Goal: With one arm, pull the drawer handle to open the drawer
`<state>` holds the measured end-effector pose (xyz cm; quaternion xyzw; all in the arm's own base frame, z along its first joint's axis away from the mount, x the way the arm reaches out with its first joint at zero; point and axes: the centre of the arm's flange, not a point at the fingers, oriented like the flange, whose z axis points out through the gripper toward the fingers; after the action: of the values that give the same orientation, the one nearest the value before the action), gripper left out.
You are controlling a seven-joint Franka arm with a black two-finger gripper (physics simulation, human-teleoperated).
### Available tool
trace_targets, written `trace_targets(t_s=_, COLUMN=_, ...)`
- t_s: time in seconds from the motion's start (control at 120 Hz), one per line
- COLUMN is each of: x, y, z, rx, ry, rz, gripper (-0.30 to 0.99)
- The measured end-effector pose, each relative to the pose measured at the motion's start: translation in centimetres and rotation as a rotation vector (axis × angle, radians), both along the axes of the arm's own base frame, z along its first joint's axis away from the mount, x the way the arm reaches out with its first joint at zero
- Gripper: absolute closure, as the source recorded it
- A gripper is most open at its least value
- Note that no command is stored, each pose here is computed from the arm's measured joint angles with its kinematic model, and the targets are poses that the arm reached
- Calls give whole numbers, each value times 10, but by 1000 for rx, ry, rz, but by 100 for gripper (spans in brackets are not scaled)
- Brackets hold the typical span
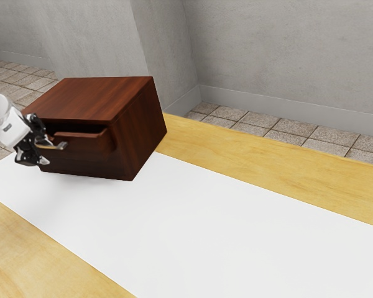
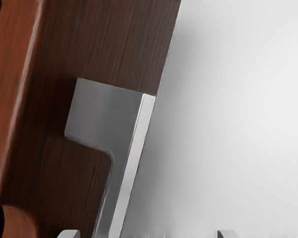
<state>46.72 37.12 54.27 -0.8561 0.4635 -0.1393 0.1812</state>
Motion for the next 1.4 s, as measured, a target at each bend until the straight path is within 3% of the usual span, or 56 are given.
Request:
trace_targets(t_s=0.65, x=-59, y=-16, z=12, rx=-1, ry=-20, rz=-1, gripper=41)
trace_targets(t_s=1.4, x=-95, y=-23, z=13, rx=0, ry=-13, rz=15, gripper=41)
